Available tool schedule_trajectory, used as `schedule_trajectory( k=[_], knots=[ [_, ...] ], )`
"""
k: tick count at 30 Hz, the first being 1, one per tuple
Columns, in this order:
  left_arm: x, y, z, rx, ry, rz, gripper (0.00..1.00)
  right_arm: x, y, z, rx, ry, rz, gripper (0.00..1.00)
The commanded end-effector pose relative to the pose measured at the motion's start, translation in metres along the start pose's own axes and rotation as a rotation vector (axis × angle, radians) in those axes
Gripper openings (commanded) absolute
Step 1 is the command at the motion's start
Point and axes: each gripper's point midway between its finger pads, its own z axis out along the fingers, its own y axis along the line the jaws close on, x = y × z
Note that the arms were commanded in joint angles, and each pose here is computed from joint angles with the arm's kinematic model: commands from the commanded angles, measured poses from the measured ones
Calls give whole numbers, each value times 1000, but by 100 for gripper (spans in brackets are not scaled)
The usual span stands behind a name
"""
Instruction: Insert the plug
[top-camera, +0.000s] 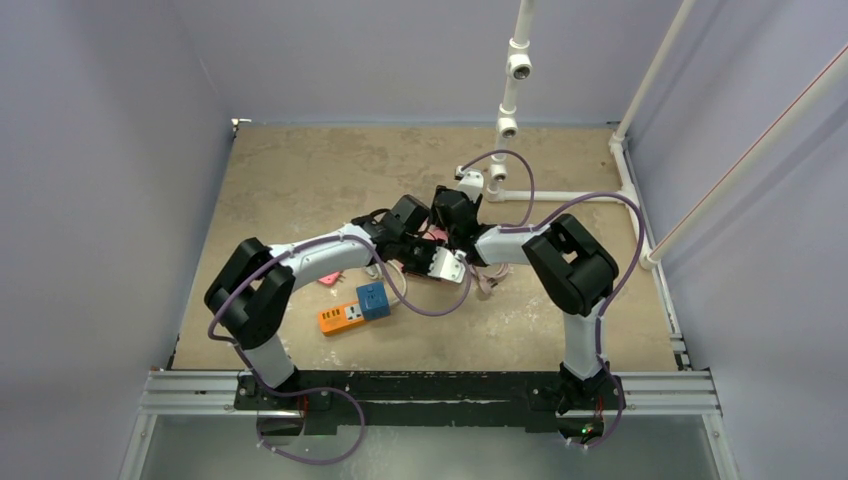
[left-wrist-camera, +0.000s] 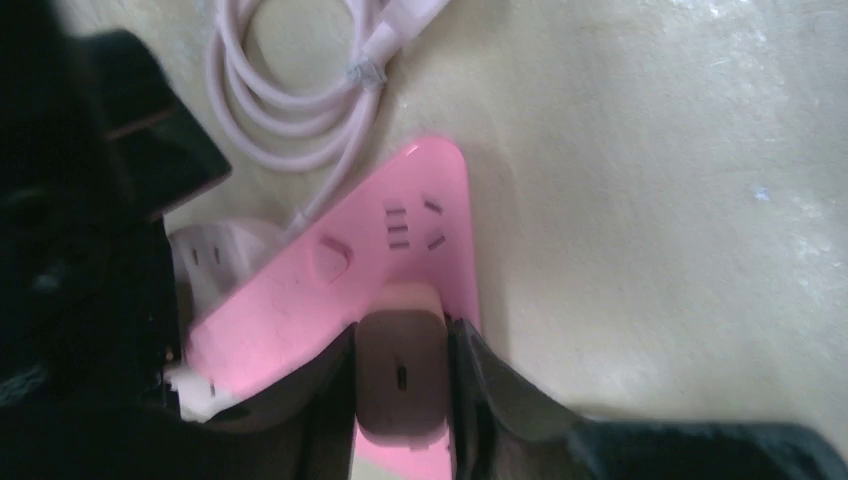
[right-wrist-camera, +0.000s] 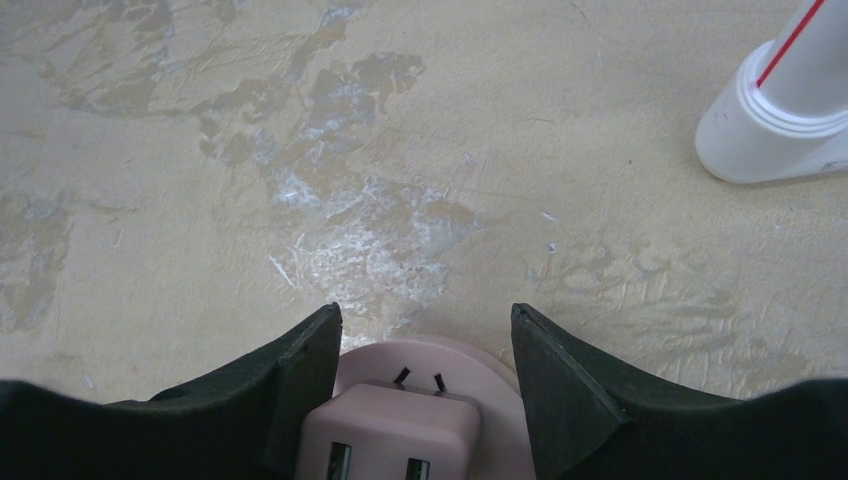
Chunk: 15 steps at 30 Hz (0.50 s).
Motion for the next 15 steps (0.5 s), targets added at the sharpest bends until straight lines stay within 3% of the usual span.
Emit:
schedule_trajectory(
  k=[1,15],
  knots=[
    [135,-73,15,181,393,-41,0,36,30,-32,-107,171,-39,64],
    [145,-80,11,151,369,-81,0,22,24,-30,-110,164,-29,65]
  ],
)
